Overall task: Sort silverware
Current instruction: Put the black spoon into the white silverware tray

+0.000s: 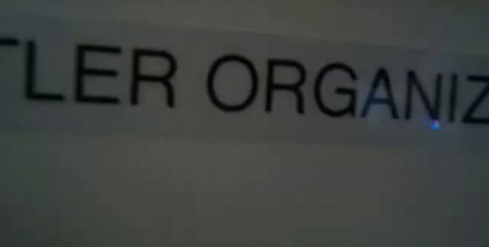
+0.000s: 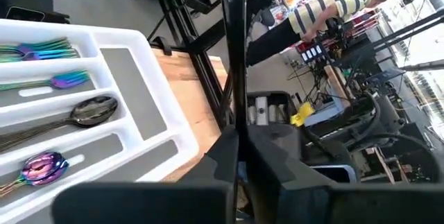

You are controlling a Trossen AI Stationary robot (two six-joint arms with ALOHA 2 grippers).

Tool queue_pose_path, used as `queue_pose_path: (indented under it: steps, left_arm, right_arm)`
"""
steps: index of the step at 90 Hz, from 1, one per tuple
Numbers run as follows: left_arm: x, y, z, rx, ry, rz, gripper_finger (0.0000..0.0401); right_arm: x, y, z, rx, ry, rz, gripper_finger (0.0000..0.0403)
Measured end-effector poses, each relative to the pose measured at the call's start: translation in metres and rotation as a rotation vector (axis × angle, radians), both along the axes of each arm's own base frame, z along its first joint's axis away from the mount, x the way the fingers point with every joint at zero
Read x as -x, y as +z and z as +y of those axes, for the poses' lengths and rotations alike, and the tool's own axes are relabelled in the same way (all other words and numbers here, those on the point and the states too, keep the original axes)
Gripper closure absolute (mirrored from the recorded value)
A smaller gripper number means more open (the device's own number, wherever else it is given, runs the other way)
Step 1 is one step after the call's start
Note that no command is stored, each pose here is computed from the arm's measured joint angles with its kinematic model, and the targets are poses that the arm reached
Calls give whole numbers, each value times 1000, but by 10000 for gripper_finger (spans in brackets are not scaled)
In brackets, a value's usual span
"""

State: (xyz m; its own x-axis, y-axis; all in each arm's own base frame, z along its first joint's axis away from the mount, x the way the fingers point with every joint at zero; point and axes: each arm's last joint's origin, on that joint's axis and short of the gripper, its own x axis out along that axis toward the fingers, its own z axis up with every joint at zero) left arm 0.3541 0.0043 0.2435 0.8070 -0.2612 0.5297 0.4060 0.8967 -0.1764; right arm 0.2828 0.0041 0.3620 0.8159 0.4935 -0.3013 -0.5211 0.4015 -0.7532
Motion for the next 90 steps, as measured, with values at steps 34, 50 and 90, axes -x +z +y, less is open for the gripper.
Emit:
queue_pose_path:
  steps: [34, 50, 90]
  left_arm:
    - [-10, 4, -1, -39, -2, 50, 360]
    - [-10, 4, -2, -80, -11, 34, 390]
    - [-10, 4, 7, -77, 13, 41, 400]
  right_arm:
    - [-1, 0, -1, 12, -36, 4, 403]
    - [0, 0, -1, 8, -37, 6, 403]
    - [3, -1, -6, 41, -248, 56, 318]
